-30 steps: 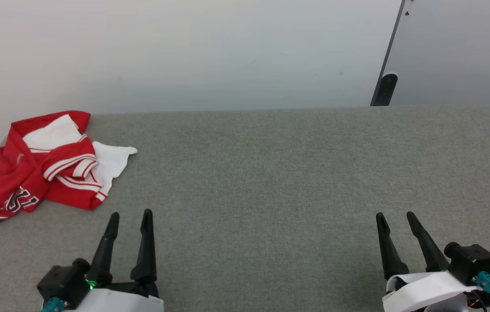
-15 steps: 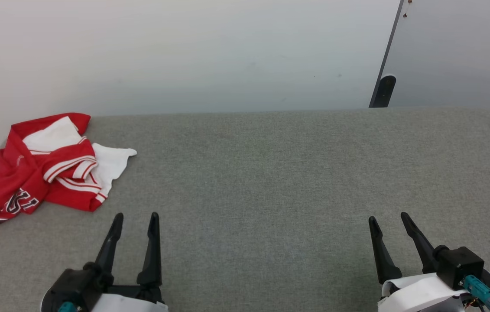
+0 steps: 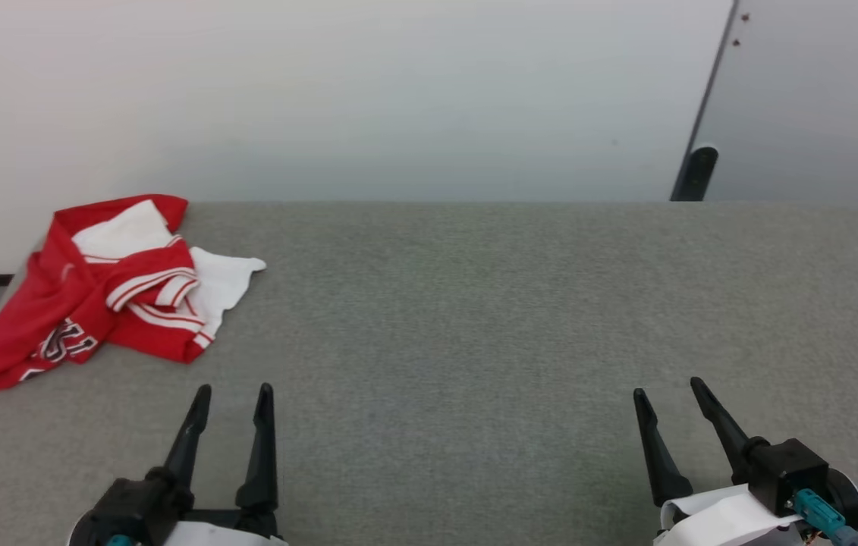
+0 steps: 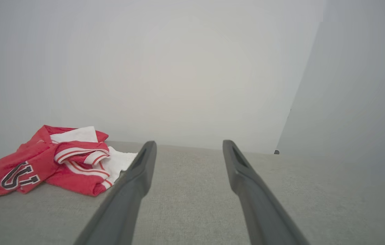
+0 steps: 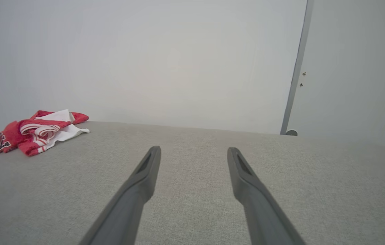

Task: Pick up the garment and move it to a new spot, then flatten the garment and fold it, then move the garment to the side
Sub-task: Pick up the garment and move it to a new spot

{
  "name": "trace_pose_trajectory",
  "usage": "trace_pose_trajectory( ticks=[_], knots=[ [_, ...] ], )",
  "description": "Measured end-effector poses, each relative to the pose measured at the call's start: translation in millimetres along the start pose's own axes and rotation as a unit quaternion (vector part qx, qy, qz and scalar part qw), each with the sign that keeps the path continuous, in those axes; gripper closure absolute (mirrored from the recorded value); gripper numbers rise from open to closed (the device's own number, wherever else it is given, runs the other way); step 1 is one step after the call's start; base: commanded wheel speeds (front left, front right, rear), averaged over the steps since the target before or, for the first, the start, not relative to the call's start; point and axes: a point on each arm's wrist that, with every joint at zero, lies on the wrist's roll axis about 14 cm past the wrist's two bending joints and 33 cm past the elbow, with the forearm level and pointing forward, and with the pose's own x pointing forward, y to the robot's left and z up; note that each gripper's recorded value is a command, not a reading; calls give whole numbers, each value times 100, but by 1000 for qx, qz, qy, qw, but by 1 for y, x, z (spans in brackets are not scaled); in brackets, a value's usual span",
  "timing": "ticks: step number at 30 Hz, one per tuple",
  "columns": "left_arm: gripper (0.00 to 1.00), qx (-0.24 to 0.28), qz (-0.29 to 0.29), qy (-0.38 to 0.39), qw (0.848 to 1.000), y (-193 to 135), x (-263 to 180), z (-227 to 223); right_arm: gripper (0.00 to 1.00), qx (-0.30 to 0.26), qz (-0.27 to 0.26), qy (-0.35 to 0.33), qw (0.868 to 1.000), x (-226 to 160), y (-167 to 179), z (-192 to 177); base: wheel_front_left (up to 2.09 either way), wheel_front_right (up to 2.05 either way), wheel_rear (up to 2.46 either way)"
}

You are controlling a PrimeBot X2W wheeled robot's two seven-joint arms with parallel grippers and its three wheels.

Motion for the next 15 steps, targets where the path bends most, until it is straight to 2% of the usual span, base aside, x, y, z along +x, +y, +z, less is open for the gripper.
trace_pose_trajectory(
  ticks=[8,15],
  knots=[
    [0,17,79,-3,997,48,-23,6,0,0,63,4,998,11,41,-1,0,0,0],
    [0,37,159,-15,986,91,-54,20,0,8,129,8,992,18,85,-3,0,0,0]
  ],
)
